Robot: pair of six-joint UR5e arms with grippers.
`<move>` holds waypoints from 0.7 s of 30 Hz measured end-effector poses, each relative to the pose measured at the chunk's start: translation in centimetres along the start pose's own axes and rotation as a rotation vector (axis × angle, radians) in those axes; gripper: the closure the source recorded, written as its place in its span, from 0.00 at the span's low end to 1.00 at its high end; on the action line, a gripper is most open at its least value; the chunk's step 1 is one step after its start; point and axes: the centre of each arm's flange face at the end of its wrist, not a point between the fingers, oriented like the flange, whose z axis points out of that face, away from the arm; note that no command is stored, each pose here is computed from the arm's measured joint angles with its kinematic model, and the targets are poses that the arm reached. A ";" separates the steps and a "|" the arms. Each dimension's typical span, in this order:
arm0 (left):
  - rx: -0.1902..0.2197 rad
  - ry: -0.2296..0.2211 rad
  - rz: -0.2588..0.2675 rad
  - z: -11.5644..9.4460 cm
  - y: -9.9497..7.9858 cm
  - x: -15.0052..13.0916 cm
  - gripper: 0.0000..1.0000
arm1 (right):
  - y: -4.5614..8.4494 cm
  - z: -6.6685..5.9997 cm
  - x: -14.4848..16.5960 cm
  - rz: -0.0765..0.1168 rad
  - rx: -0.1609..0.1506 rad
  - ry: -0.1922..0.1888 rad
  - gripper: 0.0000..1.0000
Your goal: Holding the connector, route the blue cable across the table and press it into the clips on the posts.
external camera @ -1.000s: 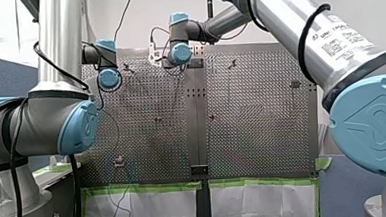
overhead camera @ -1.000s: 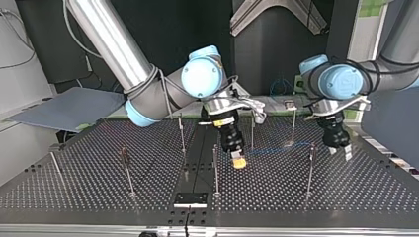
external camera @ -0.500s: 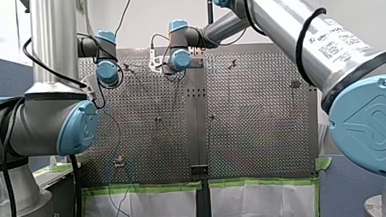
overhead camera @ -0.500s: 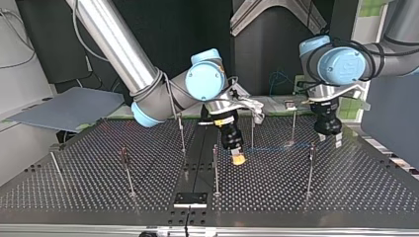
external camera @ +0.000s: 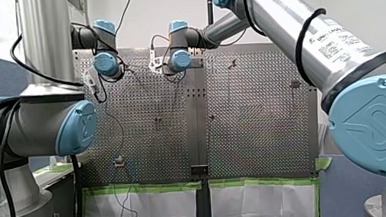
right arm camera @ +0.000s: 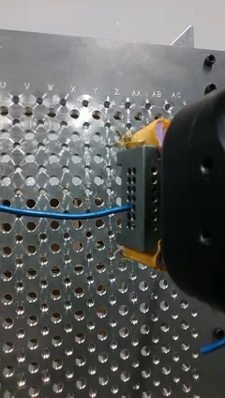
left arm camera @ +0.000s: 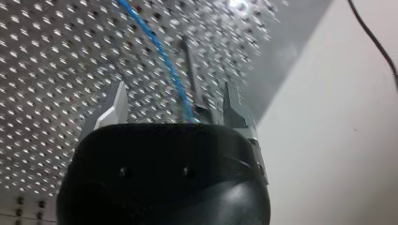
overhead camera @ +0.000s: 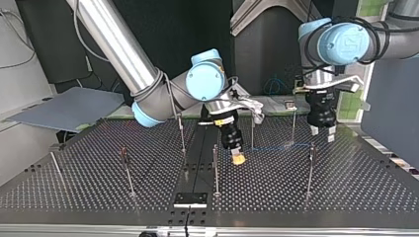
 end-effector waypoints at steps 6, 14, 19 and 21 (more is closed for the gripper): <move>0.043 -0.048 0.015 -1.1 -1.5 -1.8 0.00 | 0.0 0.0 0.0 0.000 0.000 0.000 1.00; 0.124 -0.043 0.079 -1.3 -3.0 -1.4 0.00 | 0.0 0.0 0.0 0.000 0.000 -0.002 1.00; 0.154 -0.054 0.117 -1.1 -3.5 -1.1 0.00 | 0.1 0.0 0.0 0.000 0.000 -0.002 1.00; 0.164 -0.062 0.133 -1.0 -3.8 -1.2 0.00 | 0.1 0.0 0.0 0.000 0.000 -0.002 1.00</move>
